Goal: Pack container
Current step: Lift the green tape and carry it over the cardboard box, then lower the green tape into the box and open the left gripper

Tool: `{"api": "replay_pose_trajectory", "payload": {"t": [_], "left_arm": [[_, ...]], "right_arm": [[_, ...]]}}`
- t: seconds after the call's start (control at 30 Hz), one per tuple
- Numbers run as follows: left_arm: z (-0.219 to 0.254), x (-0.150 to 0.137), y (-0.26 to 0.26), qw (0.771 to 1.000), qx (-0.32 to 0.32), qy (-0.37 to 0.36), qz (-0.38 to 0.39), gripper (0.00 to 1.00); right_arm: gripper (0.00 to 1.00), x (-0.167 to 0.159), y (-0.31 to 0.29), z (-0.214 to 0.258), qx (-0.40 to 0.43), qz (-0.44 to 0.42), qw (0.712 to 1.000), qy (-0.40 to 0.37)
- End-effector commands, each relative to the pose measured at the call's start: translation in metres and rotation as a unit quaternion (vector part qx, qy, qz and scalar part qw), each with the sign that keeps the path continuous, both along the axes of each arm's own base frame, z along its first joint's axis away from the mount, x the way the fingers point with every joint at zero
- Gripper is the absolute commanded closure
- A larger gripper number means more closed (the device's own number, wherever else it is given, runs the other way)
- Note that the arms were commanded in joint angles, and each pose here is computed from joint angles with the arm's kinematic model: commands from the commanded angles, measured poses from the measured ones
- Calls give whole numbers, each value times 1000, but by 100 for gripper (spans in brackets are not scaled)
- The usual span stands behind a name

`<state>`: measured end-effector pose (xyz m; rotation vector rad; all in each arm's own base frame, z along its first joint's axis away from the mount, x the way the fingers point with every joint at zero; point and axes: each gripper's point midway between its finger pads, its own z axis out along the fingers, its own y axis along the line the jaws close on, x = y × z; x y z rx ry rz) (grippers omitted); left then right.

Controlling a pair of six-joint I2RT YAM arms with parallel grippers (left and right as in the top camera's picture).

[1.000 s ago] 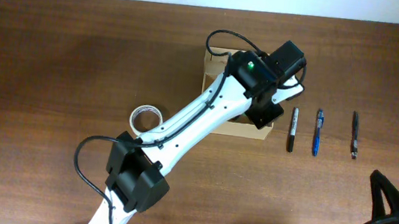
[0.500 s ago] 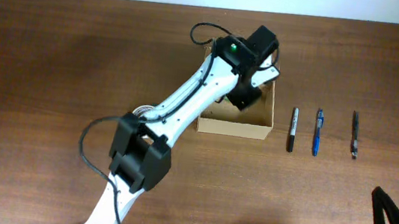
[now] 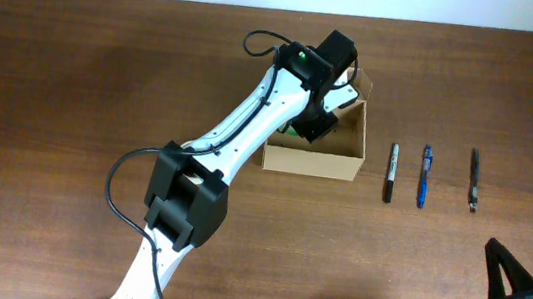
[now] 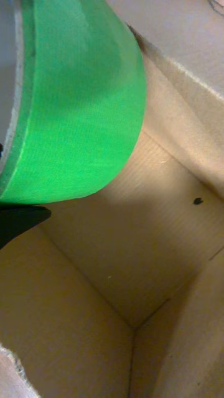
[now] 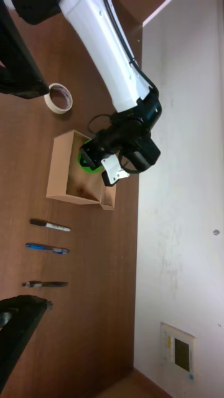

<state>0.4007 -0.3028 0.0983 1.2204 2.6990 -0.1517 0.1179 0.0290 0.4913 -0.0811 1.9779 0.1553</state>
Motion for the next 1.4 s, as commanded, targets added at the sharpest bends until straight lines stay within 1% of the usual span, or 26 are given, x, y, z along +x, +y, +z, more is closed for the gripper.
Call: {"api": "replay_pose_trajectory", "payload": {"t": [0.0, 0.27, 0.53, 0.67, 0.87, 1.1, 1.2, 1.37], "left_arm": [[-4, -2, 2, 1000, 2, 10, -6, 98], [-6, -14, 9, 999, 18, 34, -4, 98], [-7, -32, 12, 997, 37, 60, -11, 98], [-7, -39, 10, 997, 35, 71, -14, 98], [-7, -36, 5, 997, 29, 63, -17, 98], [-7, -24, -3, 999, 13, 39, -22, 98], [-15, -21, -3, 999, 14, 41, -20, 98], [-40, -24, -1, 997, 31, 64, -22, 98]], "right_arm": [[1, -1, 2, -2, 7, 3, 1000, 4], [1, -1, 1, -2, 6, 1, 1000, 4], [1, 0, -3, -2, 1, -11, 1000, 5], [1, 0, -3, -2, 1, -11, 1000, 5], [1, 0, -3, -2, 1, -11, 1000, 5], [1, 0, -3, -2, 1, -11, 1000, 5], [1, 0, -3, -2, 1, -11, 1000, 5], [1, 0, -3, -2, 1, -11, 1000, 5]]}}
